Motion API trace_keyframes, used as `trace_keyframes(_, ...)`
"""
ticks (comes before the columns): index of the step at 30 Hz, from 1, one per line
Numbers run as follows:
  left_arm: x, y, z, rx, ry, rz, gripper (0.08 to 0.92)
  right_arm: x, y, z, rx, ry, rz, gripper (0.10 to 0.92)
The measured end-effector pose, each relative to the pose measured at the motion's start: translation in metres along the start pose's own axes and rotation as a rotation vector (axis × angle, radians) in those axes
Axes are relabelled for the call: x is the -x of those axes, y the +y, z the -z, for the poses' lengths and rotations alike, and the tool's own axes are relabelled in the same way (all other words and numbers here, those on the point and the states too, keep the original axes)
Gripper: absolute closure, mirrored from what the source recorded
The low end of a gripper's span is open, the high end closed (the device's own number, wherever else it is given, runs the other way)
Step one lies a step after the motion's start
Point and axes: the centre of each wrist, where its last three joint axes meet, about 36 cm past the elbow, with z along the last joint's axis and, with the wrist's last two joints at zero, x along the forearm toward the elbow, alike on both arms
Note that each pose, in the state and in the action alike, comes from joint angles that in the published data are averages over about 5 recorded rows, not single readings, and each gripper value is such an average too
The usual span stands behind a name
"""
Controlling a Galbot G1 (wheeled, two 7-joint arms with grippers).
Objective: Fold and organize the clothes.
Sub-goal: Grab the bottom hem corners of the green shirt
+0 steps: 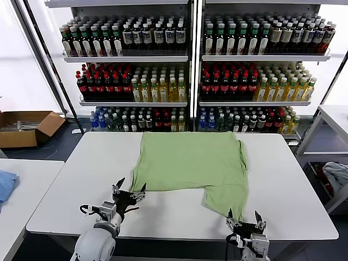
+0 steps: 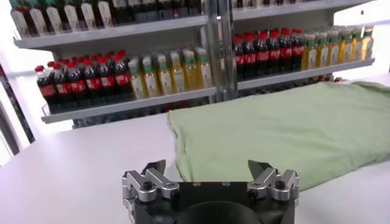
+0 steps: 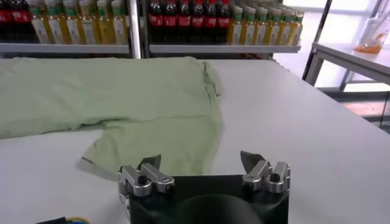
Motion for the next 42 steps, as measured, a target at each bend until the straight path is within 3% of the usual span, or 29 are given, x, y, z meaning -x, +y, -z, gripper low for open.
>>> trace_keyframes(15,0.023,0.008,-0.012,-0.019,0.063,-0.010,0.178,0.018,0.009,-0.003,0.025,0.019,-0.009,0.200)
trace_keyframes(20,0.024,0.007,-0.015,-0.029,0.080,-0.015,0.257,0.021,0.010,-0.009,0.029,0.035,-0.002,0.214)
trace_keyframes(42,0.014,0.003,-0.022,-0.095,0.165,-0.054,0.879,0.016,0.012,-0.027,0.040,0.054,0.012,0.821)
